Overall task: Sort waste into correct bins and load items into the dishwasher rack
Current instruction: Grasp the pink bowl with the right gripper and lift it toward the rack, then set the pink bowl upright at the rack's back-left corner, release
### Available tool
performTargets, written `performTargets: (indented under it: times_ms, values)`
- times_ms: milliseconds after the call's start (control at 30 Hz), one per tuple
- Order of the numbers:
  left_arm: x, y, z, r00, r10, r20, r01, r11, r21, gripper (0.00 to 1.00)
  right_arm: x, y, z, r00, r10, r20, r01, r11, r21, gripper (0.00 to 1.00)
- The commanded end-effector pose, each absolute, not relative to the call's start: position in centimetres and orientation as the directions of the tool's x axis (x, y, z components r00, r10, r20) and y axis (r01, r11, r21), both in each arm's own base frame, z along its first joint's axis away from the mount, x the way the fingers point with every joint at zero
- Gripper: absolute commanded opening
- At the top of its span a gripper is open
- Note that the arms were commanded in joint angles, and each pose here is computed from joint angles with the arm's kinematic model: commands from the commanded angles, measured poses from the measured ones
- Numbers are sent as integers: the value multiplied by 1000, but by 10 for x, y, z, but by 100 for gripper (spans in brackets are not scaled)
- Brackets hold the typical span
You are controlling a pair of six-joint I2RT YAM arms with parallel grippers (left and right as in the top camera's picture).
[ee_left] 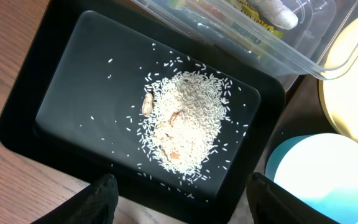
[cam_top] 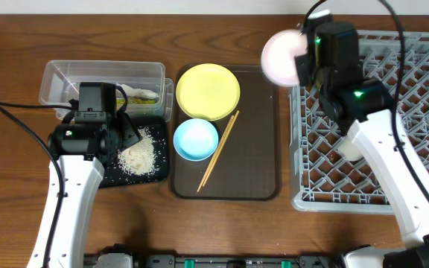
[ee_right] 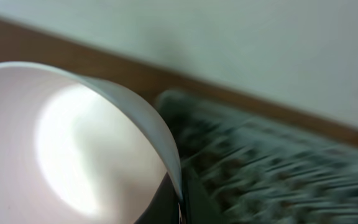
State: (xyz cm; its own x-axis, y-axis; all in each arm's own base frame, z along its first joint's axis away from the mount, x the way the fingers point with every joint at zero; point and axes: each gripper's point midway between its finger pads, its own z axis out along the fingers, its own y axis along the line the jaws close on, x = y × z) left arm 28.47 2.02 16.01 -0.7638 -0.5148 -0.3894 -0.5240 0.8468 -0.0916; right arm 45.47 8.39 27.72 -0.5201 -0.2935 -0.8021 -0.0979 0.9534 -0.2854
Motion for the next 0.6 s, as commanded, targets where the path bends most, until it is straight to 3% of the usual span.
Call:
performTargets:
  times_ms: [0, 233, 567]
  values:
    - [285, 22, 163, -756, -521, -395, -531, 842, -95, 69, 466, 37, 284, -540, -409, -735, 39, 861, -508, 1]
    - [286, 22, 164, -753, -522, -401, -530, 842, -100, 69, 489, -25, 315, -486, -339, -805, 367, 757, -541, 1]
    - [286, 22, 164, -753, -522, -400, -530, 842, -100, 70, 512, -48, 250, -621, -337, -708, 410, 630, -659, 1]
